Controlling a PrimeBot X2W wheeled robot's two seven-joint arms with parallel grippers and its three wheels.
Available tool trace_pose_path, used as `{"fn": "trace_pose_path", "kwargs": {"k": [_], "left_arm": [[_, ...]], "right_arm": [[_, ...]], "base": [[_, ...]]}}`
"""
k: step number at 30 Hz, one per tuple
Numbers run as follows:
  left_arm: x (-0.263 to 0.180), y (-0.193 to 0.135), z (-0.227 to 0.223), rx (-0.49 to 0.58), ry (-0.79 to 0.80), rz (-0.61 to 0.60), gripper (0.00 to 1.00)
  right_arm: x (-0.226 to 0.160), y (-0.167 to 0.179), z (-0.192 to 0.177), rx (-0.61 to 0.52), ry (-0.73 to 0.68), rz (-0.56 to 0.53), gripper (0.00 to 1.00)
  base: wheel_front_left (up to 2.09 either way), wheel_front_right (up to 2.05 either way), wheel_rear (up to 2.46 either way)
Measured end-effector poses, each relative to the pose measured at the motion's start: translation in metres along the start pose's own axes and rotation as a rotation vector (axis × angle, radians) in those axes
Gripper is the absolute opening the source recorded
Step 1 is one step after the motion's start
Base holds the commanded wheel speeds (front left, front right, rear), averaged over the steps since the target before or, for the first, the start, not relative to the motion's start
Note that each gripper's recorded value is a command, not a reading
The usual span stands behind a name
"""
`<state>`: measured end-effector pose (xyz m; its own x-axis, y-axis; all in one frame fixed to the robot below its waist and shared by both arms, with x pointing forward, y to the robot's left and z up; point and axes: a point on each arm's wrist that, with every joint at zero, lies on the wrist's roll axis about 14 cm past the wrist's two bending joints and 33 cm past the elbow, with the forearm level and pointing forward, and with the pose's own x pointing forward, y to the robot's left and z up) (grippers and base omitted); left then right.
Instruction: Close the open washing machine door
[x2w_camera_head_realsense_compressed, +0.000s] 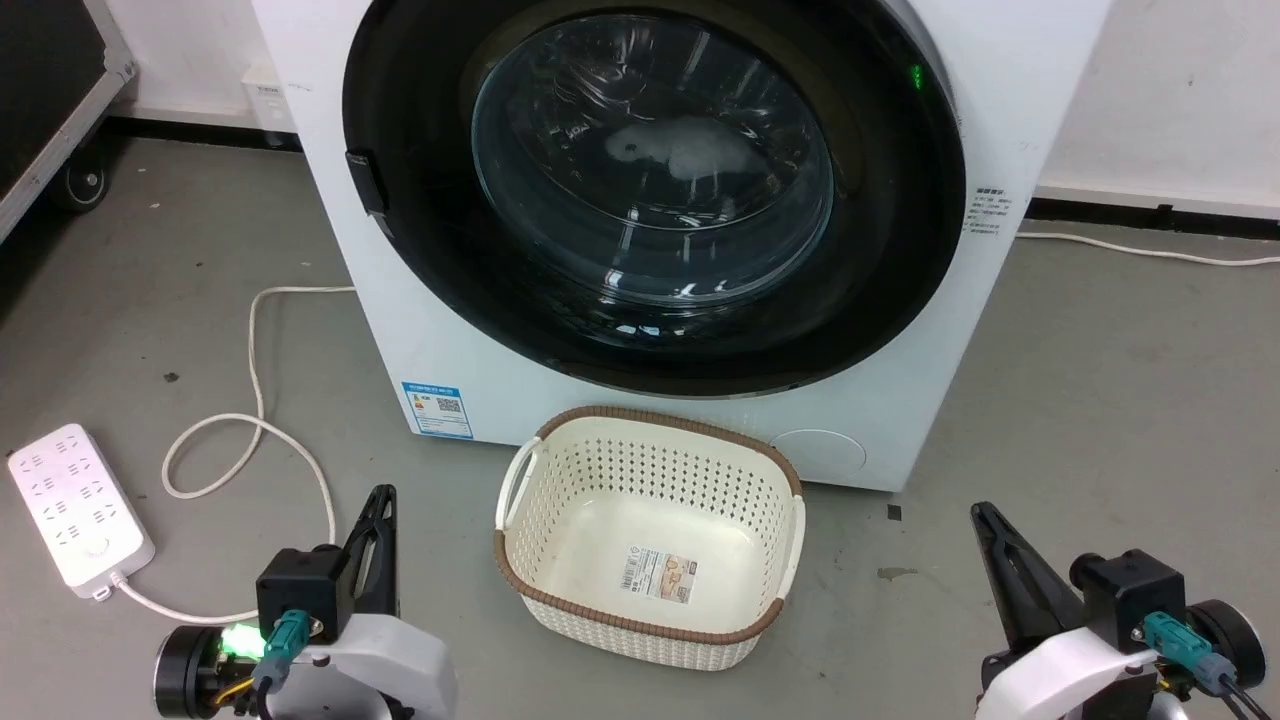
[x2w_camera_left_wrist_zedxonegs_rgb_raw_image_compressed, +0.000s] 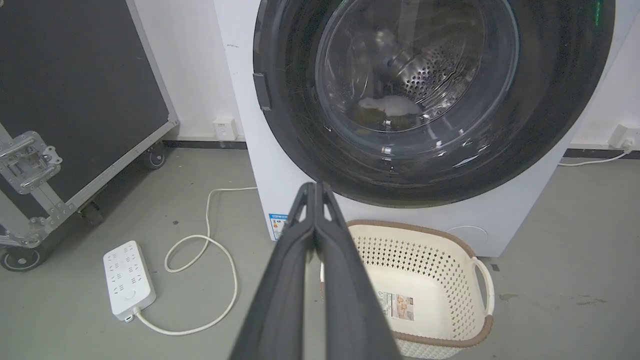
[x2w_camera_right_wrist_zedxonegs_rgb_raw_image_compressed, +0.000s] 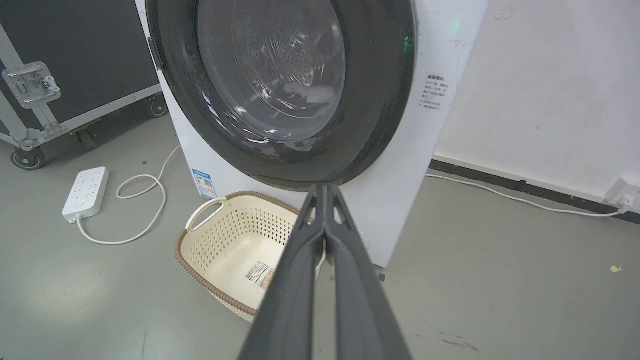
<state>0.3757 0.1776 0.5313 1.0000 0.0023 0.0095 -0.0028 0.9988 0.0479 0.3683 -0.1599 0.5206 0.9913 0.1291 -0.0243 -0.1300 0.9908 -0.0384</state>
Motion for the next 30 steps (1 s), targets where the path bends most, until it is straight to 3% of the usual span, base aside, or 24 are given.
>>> {"fn": "trace_pose_path", "kwargs": {"k": [30], "left_arm": [[0.0, -0.0001, 0.0001, 0.0, 0.0, 0.0, 0.0]], "right_arm": [[0.0, -0.0001, 0.0002, 0.0, 0.0, 0.0, 0.0]], "base": [[0.0, 0.0, 0.0]]}}
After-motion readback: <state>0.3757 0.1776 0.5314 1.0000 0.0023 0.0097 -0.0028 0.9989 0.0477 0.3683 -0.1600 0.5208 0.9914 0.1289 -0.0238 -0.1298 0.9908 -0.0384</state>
